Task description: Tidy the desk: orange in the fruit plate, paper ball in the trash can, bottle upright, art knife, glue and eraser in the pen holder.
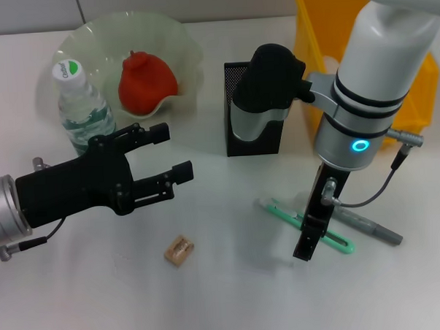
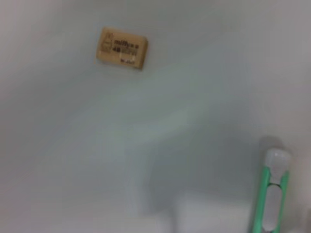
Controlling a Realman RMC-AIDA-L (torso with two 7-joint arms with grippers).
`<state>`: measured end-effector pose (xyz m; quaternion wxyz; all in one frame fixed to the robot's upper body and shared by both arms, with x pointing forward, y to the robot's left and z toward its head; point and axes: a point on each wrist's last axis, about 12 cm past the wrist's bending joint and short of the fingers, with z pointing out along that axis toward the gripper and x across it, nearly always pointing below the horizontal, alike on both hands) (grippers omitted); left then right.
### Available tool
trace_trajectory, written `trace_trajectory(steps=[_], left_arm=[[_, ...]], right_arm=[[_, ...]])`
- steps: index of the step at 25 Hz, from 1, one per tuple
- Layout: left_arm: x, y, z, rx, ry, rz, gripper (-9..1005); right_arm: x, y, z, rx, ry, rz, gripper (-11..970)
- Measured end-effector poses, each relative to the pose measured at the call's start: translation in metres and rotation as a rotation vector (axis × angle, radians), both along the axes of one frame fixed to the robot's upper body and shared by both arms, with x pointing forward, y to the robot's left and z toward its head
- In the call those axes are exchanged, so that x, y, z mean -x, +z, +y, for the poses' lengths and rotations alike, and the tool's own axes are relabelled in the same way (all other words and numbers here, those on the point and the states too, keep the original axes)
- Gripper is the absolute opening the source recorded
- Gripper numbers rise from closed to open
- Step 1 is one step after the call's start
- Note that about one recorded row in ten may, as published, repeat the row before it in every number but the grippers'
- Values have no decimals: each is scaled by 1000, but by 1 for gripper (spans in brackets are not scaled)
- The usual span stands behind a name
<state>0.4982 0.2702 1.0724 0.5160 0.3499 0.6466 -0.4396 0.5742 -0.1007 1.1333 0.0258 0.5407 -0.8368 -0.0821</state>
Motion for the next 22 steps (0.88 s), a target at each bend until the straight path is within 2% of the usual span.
trace_trajectory(steps=[22], left_arm=[[-1, 0, -1, -10, 1, -25, 786]], right_arm=[[-3, -4, 0, -16, -17, -20, 812]])
